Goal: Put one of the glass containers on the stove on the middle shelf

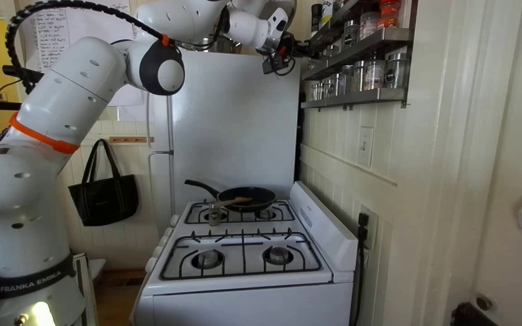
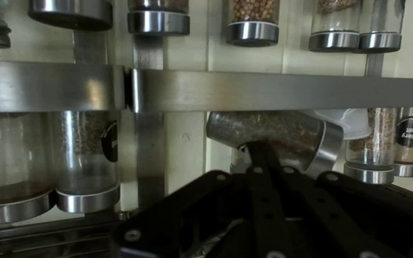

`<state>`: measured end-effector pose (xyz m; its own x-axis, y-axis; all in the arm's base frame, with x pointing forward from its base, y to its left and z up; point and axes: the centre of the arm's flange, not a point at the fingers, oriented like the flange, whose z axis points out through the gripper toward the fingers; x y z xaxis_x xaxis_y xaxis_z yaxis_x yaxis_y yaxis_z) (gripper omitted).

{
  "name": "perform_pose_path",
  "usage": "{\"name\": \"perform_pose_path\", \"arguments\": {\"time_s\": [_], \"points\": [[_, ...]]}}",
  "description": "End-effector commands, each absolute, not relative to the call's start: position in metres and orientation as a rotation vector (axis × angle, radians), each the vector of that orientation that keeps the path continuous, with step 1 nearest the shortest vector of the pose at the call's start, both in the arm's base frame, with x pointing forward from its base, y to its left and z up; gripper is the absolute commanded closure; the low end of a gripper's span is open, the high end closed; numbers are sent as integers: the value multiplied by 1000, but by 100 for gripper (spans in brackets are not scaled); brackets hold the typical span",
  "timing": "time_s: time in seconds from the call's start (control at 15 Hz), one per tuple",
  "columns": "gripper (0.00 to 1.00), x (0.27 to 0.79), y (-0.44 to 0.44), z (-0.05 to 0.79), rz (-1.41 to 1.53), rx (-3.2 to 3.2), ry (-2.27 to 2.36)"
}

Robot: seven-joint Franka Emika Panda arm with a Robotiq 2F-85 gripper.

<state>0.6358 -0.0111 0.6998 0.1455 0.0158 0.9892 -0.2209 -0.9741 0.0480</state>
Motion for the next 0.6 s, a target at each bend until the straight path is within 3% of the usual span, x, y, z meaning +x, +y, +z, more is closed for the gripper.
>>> {"name": "perform_pose_path", "arguments": {"time_s": [0.0, 0.53], "points": [[100, 638, -8, 697, 1945, 2248, -207], [100, 633, -3, 703, 1896, 2283, -207]]}}
